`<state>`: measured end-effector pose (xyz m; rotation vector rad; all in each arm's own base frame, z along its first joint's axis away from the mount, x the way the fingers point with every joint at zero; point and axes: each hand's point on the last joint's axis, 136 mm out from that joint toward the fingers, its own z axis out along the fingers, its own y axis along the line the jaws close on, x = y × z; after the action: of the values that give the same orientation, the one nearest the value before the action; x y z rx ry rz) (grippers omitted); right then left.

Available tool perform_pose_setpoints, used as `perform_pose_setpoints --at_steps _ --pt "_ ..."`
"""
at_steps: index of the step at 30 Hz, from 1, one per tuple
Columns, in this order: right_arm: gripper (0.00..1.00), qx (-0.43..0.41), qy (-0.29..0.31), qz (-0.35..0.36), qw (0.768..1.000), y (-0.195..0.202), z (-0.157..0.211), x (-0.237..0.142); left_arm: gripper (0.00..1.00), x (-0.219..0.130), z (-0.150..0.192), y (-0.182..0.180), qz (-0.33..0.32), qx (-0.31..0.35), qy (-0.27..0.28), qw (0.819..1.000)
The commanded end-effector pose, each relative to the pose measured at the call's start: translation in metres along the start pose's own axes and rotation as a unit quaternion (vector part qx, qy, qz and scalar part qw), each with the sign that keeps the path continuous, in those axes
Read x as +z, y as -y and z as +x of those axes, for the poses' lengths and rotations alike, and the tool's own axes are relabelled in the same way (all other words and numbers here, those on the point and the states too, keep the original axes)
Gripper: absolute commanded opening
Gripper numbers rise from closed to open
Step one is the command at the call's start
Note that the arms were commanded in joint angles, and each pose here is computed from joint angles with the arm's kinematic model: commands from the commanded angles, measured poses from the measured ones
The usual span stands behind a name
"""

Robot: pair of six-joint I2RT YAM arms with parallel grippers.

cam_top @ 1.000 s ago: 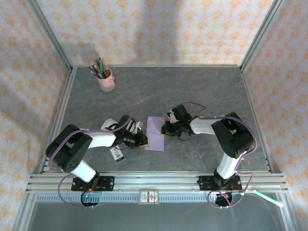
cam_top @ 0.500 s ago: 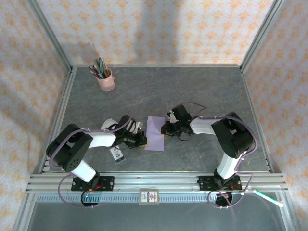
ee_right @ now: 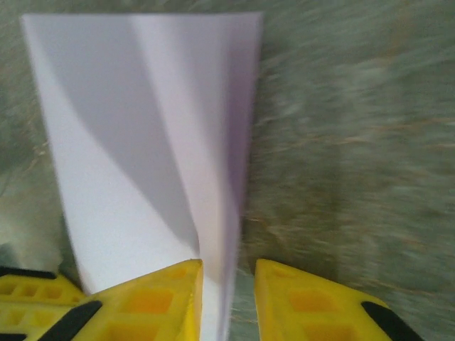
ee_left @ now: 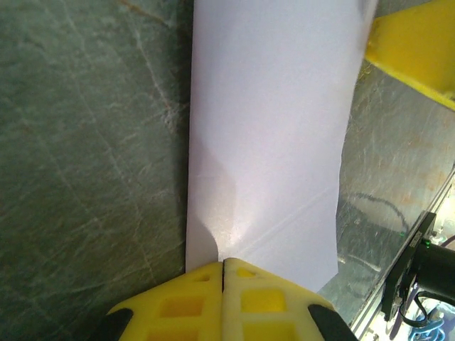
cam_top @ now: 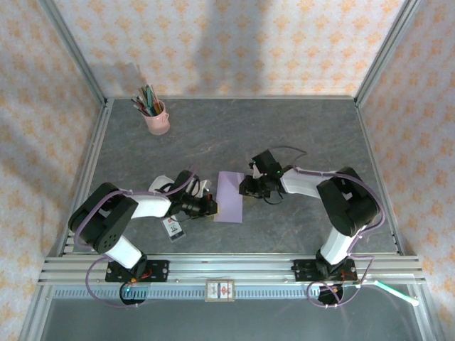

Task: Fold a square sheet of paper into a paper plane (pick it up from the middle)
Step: Hold the square sheet of paper at the center of the table.

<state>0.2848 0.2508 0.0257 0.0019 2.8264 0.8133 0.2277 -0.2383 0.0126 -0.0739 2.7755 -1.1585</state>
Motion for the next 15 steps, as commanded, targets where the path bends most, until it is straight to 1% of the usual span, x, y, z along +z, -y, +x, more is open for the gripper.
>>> perform_pose_setpoints --at_steps 1,5,7,9,12,15 --pt "0.27 -0.005 0.034 0.043 0.998 0.011 -0.015 -0.022 0.0 0.005 0.04 -0.051 -0.084 -0.044 -0.057 0.994" --pt "0.25 -0.041 0.036 -0.04 0.998 -0.036 -0.014 -0.028 0.0 0.005 0.04 -0.052 -0.087 -0.042 -0.057 0.994" --pt "0.21 -0.058 0.035 -0.067 0.995 -0.058 -0.011 -0.029 0.0 0.004 0.04 -0.052 -0.088 -0.043 -0.056 0.994" --pt "0.19 -0.072 0.039 -0.09 0.993 -0.078 -0.011 -0.03 0.0 0.005 0.04 -0.053 -0.089 -0.042 -0.058 0.994" --pt "0.16 -0.078 0.038 -0.122 0.989 -0.098 -0.01 -0.028 0.0 0.004 0.042 -0.055 -0.091 -0.042 -0.058 0.993" --pt "0.13 -0.072 0.012 -0.146 0.987 -0.109 -0.004 -0.014 0.0 0.004 0.042 -0.055 -0.091 -0.042 -0.058 0.993"
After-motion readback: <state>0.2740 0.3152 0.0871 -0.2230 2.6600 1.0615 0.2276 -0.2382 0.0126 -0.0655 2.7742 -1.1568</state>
